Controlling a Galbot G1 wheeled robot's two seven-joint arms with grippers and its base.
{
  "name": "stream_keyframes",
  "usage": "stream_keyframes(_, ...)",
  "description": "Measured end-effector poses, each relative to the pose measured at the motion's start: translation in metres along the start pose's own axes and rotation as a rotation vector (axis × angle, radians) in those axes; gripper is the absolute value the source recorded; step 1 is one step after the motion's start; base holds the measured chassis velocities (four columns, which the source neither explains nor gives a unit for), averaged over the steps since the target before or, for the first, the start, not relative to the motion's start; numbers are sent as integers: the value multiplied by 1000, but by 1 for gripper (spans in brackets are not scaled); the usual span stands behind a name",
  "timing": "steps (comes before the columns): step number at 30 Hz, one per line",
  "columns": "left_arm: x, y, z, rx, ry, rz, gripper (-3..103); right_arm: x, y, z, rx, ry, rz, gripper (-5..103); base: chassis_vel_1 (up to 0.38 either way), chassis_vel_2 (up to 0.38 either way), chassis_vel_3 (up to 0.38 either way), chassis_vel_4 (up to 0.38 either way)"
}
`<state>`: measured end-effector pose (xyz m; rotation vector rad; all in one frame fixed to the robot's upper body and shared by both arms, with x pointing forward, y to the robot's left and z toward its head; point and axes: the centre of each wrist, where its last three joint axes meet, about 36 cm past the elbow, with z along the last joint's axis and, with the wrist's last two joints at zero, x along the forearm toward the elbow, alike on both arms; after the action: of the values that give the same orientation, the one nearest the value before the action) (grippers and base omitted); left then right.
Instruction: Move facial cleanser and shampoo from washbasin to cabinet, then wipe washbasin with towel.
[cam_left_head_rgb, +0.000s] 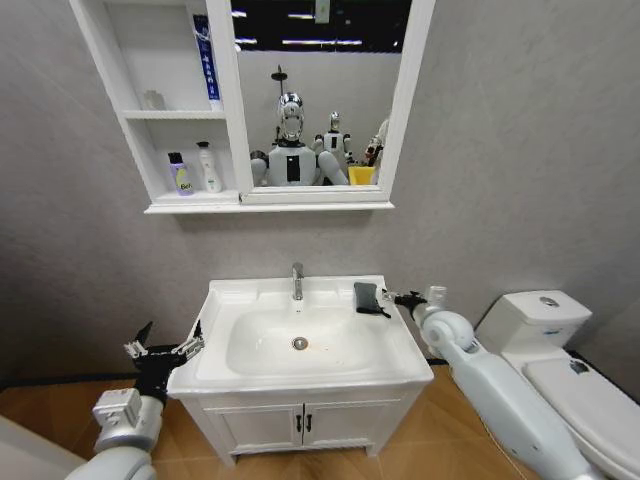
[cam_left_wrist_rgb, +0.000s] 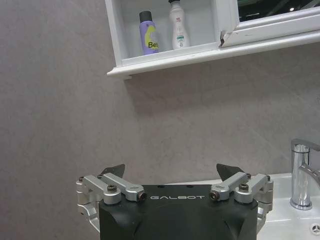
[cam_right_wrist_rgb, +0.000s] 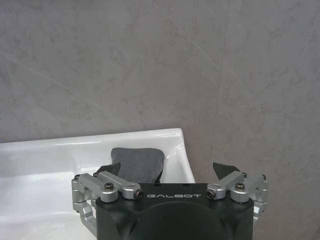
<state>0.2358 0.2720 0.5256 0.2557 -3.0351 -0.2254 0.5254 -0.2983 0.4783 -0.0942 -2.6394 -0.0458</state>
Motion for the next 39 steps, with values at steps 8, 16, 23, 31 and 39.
stream_keyframes(8, 0, 0, 0, 0, 0, 0, 100, -46, 7, -7, 24, 59, 34, 100, 0, 0, 0, 0)
stream_keyframes(16, 0, 0, 0, 0, 0, 0, 100, -69, 32, -5, 44, 101, 3, 100, 0, 0, 0, 0)
stream_keyframes(23, 0, 0, 0, 0, 0, 0, 100, -76, 52, -5, 36, 136, -5, 100, 0, 0, 0, 0)
stream_keyframes(31, 0, 0, 0, 0, 0, 0, 100, -84, 52, -5, 38, 185, 22, 100, 0, 0, 0, 0)
stream_keyframes(39, 0, 0, 0, 0, 0, 0, 100, -90, 51, -7, 46, 193, 30, 100, 0, 0, 0, 0)
